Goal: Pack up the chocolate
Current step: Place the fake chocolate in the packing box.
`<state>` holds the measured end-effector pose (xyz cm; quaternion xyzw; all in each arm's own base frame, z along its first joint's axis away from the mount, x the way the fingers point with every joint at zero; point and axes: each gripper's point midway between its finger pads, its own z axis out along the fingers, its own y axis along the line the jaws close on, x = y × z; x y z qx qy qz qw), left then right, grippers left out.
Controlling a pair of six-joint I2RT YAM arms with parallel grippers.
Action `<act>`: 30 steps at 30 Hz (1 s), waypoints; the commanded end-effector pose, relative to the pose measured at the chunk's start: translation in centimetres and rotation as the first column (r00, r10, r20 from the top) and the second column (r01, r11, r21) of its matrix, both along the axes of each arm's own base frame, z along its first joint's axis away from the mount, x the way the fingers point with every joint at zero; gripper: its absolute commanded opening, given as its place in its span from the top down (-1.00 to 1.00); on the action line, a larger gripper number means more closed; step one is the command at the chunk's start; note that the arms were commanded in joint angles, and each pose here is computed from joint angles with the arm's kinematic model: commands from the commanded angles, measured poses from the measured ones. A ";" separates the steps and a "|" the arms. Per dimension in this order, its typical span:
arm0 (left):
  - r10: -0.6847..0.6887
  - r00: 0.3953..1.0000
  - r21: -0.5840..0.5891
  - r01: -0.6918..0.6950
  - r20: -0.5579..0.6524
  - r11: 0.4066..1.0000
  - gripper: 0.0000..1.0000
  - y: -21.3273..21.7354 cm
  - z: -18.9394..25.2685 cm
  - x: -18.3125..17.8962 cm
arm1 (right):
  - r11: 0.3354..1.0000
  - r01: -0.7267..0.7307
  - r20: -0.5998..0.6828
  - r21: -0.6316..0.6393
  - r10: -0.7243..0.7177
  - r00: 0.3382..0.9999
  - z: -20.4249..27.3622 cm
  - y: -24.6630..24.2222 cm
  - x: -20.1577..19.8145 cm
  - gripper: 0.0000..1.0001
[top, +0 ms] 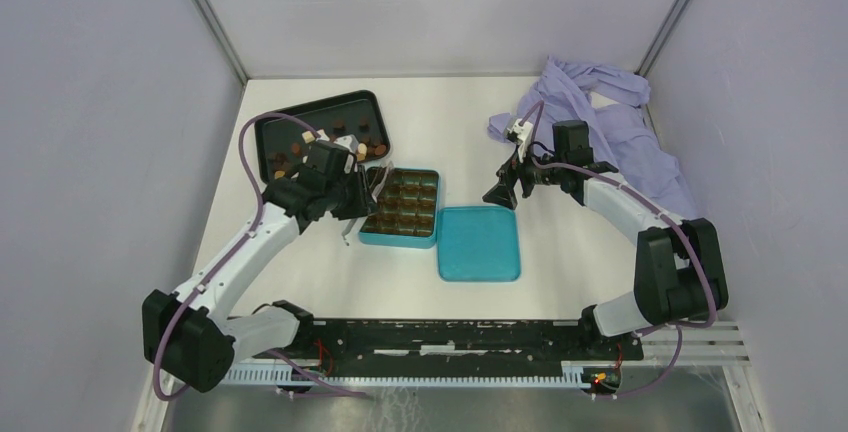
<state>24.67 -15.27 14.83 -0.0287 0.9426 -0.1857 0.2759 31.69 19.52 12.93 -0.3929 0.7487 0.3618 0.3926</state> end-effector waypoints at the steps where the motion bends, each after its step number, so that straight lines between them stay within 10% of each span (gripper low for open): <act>1: -0.041 0.996 -0.008 0.042 0.081 0.999 0.80 -0.9 1.1 1.4 | 1.000 -0.011 0.028 0.006 0.011 1.000 0.2 0.1 0.4 -0.85; 13: -0.036 0.996 0.021 0.034 0.083 0.999 0.30 -1.3 0.9 2.1 | 1.000 -0.013 0.030 0.005 0.013 0.999 0.2 0.1 0.3 -0.85; 30: -0.023 0.991 0.011 0.022 0.134 1.000 0.25 -1.3 3.2 2.6 | 1.000 -0.017 0.032 0.006 0.016 0.999 0.3 0.1 0.3 -0.85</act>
